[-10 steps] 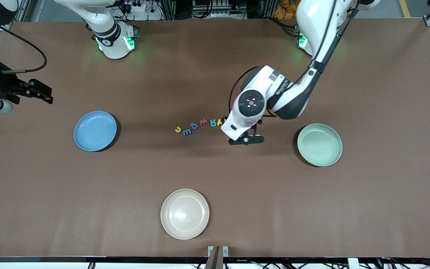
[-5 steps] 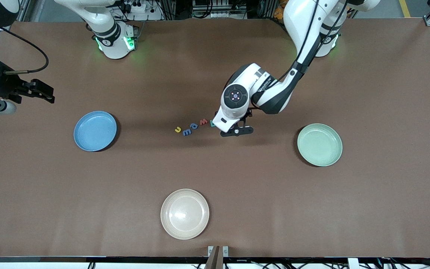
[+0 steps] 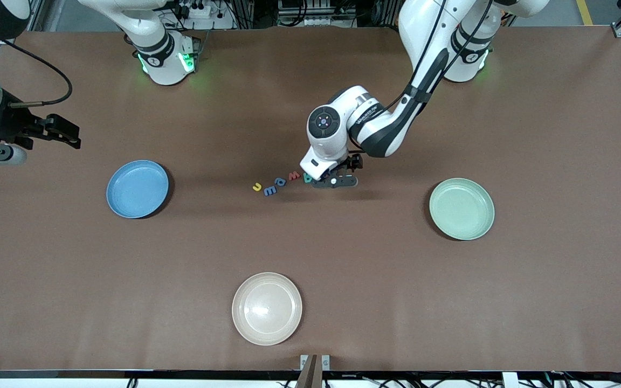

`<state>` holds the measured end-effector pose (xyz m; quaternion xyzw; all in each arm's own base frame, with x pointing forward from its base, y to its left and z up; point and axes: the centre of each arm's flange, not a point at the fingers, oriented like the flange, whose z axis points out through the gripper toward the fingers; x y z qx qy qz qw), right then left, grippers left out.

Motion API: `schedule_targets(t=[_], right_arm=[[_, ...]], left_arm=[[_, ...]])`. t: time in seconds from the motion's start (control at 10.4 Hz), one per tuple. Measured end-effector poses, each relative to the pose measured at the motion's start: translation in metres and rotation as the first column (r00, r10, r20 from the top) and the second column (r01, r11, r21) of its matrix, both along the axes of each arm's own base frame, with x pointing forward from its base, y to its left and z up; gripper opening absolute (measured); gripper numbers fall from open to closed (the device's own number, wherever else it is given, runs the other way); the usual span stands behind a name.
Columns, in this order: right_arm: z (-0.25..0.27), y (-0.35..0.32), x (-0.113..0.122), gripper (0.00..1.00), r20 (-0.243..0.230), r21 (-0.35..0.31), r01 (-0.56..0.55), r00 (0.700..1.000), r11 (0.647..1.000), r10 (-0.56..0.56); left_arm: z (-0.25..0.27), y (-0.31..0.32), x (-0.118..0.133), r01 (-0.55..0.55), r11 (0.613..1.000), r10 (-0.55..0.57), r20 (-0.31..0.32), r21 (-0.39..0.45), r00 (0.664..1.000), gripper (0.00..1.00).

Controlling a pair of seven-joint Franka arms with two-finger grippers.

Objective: Sort upper and lower case letters into plates
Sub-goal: 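Move the left gripper over the blue foam W letter, then grasp the blue W with the left gripper while the right gripper moves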

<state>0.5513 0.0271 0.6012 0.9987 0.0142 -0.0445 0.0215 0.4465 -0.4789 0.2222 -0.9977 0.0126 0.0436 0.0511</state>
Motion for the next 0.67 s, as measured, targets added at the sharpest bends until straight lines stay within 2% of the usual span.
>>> schedule_targets(t=[0.67], right_arm=[[-0.01,0.009,0.005,1.0,-0.017,0.004,-0.033,0.999,0.999,0.033]], left_arm=[[-0.032,0.006,-0.021,0.028,0.997,-0.026,0.038,-0.072,0.999,1.0]])
